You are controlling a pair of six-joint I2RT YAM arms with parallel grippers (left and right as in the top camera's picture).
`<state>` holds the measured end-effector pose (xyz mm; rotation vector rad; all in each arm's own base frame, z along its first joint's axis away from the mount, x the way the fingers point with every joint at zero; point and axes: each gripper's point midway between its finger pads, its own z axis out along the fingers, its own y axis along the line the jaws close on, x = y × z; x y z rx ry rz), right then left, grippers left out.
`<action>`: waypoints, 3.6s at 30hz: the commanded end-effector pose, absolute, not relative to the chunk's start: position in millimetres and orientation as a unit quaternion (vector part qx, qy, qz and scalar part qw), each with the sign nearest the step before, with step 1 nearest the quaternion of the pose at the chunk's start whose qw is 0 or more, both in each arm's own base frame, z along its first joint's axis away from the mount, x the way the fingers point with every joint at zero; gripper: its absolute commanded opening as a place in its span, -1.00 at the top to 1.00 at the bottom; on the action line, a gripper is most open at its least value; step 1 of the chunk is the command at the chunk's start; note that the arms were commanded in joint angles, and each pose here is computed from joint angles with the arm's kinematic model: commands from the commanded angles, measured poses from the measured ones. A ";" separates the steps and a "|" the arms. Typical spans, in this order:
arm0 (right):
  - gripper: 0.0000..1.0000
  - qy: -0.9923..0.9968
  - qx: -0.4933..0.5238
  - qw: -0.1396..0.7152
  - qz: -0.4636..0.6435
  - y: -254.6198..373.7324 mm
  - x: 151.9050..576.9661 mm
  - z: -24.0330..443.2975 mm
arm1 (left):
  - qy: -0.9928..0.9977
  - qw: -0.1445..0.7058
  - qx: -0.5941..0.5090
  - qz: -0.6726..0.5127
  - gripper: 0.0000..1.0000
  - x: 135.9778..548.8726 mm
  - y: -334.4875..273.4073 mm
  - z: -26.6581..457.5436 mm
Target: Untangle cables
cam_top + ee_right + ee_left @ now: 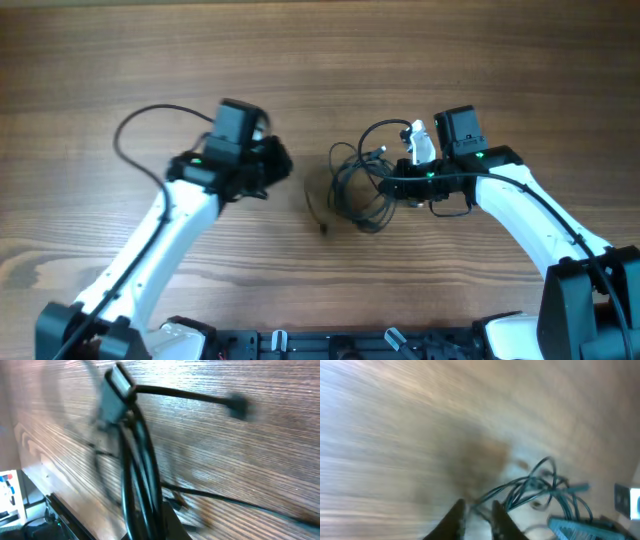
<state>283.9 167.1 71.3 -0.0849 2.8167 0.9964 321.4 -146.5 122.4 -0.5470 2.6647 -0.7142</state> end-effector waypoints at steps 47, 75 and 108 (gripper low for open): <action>0.91 0.918 -0.043 0.068 0.388 182.8 281.8 82.4 | 0.970 0.059 -0.070 -0.224 0.92 276.0 -239.3 42.3; 0.91 0.922 -0.039 0.069 0.380 180.5 282.5 80.2 | 0.959 0.072 -0.123 -0.245 0.73 297.7 -207.2 61.5; 0.91 0.922 -0.038 0.065 0.379 180.2 281.2 79.8 | 0.961 0.096 -0.088 -0.244 0.62 298.6 -231.5 57.0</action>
